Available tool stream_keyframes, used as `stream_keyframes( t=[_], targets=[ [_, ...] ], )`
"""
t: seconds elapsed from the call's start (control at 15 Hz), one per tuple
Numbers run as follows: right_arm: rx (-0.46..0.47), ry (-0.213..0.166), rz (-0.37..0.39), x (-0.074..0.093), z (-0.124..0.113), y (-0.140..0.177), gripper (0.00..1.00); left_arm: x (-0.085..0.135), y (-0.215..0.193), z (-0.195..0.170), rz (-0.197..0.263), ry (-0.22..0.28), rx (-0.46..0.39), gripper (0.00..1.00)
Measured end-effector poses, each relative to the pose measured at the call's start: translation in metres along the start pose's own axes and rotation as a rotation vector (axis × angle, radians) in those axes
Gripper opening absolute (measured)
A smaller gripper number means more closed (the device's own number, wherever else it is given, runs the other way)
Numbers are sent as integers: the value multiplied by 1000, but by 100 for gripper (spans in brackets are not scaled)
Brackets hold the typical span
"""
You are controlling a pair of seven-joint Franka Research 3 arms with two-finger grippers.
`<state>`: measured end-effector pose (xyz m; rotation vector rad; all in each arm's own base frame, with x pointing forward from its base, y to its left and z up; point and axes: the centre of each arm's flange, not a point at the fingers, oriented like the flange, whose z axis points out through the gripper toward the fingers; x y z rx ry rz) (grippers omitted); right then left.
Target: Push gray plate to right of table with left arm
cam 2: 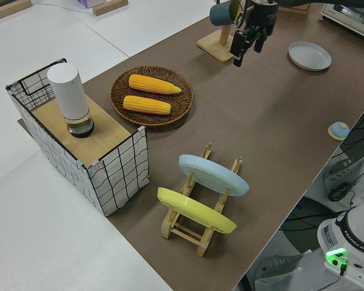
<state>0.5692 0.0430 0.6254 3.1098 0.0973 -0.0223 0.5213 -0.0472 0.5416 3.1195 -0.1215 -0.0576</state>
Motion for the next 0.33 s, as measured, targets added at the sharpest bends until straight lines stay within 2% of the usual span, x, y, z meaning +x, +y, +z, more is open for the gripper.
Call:
stream_keyframes(
  t=[0.2,0.33],
  targets=[
    [0,0,0,0,0,0,99,-1,-32,-18,-41,32,2,100],
    [0,0,0,0,0,0,99,0,-38,-35,-46,66,17,100]
  ],
)
